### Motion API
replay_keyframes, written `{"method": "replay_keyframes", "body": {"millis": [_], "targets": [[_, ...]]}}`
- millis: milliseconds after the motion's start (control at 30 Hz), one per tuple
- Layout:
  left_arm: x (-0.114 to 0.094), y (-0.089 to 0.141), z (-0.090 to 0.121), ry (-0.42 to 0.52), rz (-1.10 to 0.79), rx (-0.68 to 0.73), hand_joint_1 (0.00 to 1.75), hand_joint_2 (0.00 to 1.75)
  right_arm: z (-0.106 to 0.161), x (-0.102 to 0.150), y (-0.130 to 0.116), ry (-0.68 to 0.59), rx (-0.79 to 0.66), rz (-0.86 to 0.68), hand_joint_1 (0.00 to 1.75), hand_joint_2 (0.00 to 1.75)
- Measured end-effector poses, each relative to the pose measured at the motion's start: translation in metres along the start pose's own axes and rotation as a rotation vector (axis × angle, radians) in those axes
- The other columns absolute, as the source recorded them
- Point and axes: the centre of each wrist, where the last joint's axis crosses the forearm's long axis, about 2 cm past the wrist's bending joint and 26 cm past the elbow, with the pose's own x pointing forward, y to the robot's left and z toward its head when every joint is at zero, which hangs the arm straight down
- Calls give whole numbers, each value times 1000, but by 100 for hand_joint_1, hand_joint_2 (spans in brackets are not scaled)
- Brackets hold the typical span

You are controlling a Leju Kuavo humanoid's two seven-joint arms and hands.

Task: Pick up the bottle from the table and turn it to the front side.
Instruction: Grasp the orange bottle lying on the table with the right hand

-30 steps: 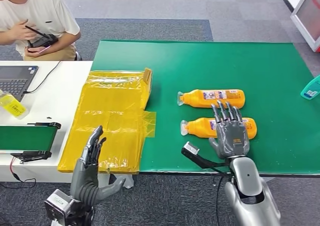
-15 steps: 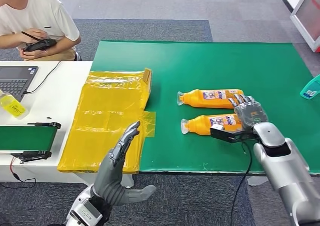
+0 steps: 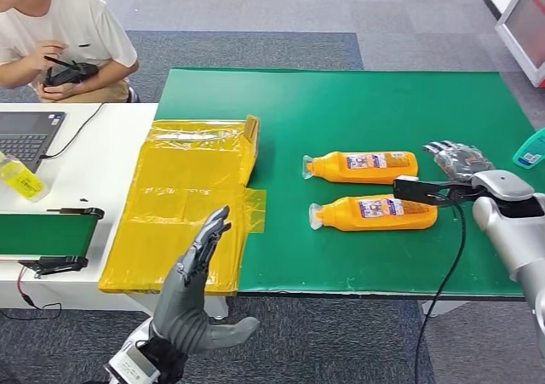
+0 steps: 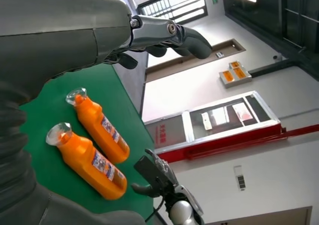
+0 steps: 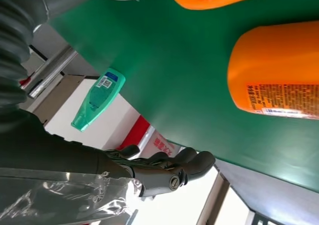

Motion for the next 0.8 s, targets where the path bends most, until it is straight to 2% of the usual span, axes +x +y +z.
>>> {"method": "replay_keyframes", "body": {"millis": [300, 567, 800], "targets": [[0, 1, 3, 7, 15, 6, 0, 175, -3, 4, 4, -22, 96, -6, 0, 175], [-2, 6, 9, 28, 17, 30, 0, 175, -7, 5, -40, -55, 235, -59, 0, 175], [-3, 10, 11, 40, 19, 47, 0, 175, -9, 11, -58, -74, 282, -62, 0, 175]]}}
